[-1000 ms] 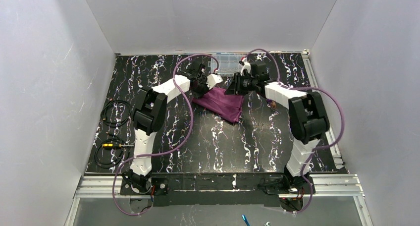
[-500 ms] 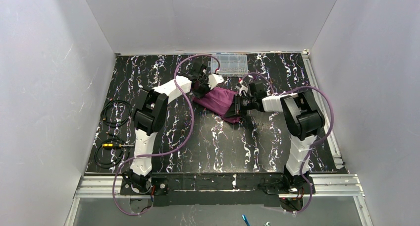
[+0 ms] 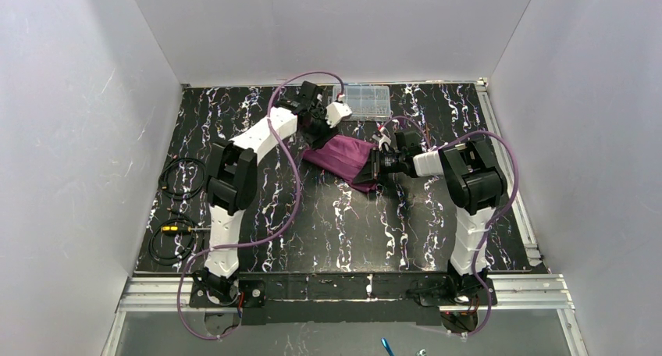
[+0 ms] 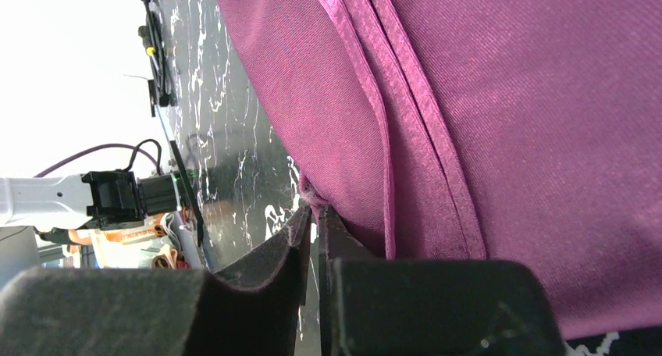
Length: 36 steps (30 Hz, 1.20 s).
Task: Fold the napkin into a case and place the utensils inside
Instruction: Smooth out the 2/3-rectangle-folded napkin at the center of the board.
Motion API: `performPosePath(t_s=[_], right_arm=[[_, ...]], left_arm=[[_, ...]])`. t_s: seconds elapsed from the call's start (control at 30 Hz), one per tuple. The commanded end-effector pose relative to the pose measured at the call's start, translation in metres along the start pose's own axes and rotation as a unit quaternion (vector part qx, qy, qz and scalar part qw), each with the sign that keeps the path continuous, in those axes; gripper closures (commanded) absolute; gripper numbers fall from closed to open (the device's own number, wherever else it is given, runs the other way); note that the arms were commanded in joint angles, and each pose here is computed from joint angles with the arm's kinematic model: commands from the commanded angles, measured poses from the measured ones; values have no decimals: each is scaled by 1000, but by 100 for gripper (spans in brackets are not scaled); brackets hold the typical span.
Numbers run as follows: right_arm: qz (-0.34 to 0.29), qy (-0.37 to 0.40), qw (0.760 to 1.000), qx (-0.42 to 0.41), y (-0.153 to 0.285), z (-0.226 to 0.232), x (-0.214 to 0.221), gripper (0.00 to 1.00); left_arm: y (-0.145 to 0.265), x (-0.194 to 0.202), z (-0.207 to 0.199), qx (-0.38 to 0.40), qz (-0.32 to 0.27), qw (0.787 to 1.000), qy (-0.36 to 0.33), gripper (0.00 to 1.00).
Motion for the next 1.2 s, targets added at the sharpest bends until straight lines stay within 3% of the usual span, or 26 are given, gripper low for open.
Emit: performPosePath(t_s=[0.0,0.13,0.3,0.43,0.63,0.93,1.07,1.17], right_arm=[[-2,-9,1000,29,-5,-21,9,82],[4,-15,1000,22,-5,-21,11,83],[7,-23,1000,18,-4,-22,11,82],[7,-23,1000,15,-3,-20,10,82],[4,-25,1000,17,-3,-20,9,83],[2,-24,1000,16,-2,-17,9,83],[-2,-24,1000,16,0,-15,8,83],[-2,-23,1000,16,0,-13,7,83]], left_arm=[[57,-26,-14,46,-44,997,38,50],[57,-36,-39,152,-64,982,95,50],[31,-24,-84,321,-18,921,218,67],[14,-8,-97,371,26,881,291,76],[1,7,-88,418,38,810,410,84],[-17,22,-55,391,21,792,469,87],[-24,26,-42,365,17,802,473,88],[-27,30,-38,337,17,822,460,89]])
Point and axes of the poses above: each gripper's point midway between its finger pads, its own y axis back along the fingers, its own z axis along the line the jaws close on, x = y × z, the point moved 8 cm from there along y, back along the fingers, and after that the axes turned 5 degrees about y, right-handed, at the moved point
